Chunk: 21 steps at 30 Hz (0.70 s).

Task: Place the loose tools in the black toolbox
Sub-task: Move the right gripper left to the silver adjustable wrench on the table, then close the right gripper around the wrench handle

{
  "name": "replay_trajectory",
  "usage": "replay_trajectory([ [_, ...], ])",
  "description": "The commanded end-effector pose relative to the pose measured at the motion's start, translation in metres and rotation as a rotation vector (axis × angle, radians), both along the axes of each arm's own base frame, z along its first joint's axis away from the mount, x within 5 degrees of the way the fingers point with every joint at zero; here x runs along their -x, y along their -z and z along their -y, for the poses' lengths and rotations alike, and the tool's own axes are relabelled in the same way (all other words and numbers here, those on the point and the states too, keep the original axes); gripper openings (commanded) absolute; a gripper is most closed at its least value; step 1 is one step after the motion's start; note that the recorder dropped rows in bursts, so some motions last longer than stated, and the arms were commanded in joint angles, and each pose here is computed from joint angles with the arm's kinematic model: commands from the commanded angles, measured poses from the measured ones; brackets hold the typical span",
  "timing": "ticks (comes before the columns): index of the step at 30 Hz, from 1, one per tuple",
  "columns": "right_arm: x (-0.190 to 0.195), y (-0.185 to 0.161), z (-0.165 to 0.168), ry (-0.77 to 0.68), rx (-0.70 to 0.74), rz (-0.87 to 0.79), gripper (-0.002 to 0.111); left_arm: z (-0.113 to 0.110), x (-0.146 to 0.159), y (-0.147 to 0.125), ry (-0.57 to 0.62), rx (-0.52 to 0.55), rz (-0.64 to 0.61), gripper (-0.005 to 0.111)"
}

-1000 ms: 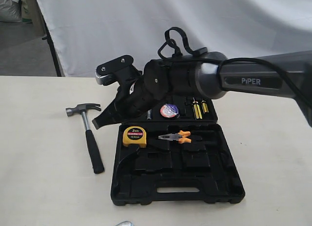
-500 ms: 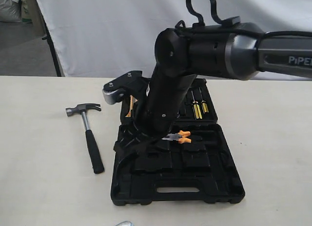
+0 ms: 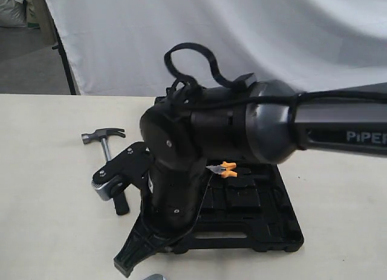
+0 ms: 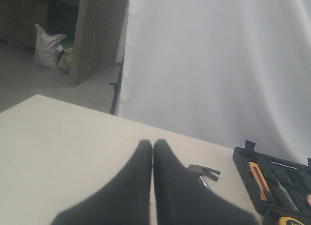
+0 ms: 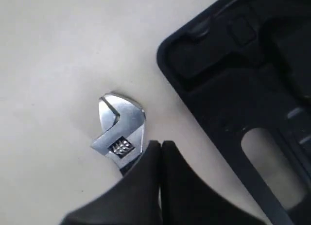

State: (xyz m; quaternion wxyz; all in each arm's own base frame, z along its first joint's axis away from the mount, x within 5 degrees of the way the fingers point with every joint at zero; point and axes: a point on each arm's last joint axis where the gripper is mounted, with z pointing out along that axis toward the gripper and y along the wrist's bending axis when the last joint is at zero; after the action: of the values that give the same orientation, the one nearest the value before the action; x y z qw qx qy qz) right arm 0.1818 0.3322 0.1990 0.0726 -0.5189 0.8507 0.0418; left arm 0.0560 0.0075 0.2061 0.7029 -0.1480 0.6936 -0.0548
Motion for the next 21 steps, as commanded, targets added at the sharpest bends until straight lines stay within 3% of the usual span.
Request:
replay_trajectory([
  [1,0.010,0.002,-0.003,0.015,0.010,0.100,0.000,-0.001,0.001,-0.002,-0.026,-0.002,0.013,0.001],
  [6,0.009,0.000,-0.015,-0.008,-0.103,0.154,0.000,-0.001,0.001,-0.002,-0.026,-0.002,0.013,0.001],
  [11,0.006,0.011,-0.016,0.016,-0.071,0.152,0.000,-0.001,0.001,-0.002,-0.026,-0.002,0.013,0.001],
  [12,0.006,0.010,-0.016,0.020,-0.073,0.152,0.004,-0.001,0.001,-0.002,-0.026,-0.002,0.013,0.001],
  [15,0.007,0.011,-0.014,0.040,-0.052,0.135,0.042,-0.001,0.001,-0.002,-0.026,-0.002,0.013,0.001],
  [16,0.008,0.011,-0.013,0.043,-0.040,0.129,0.050,-0.001,0.001,-0.002,-0.026,-0.002,0.013,0.001],
  [18,0.009,0.012,-0.009,0.047,0.006,0.113,0.061,-0.001,0.001,-0.002,-0.026,-0.002,0.013,0.001],
  [21,0.012,0.013,-0.002,0.017,0.087,0.090,0.064,-0.001,0.001,-0.002,-0.026,-0.002,0.013,0.001],
])
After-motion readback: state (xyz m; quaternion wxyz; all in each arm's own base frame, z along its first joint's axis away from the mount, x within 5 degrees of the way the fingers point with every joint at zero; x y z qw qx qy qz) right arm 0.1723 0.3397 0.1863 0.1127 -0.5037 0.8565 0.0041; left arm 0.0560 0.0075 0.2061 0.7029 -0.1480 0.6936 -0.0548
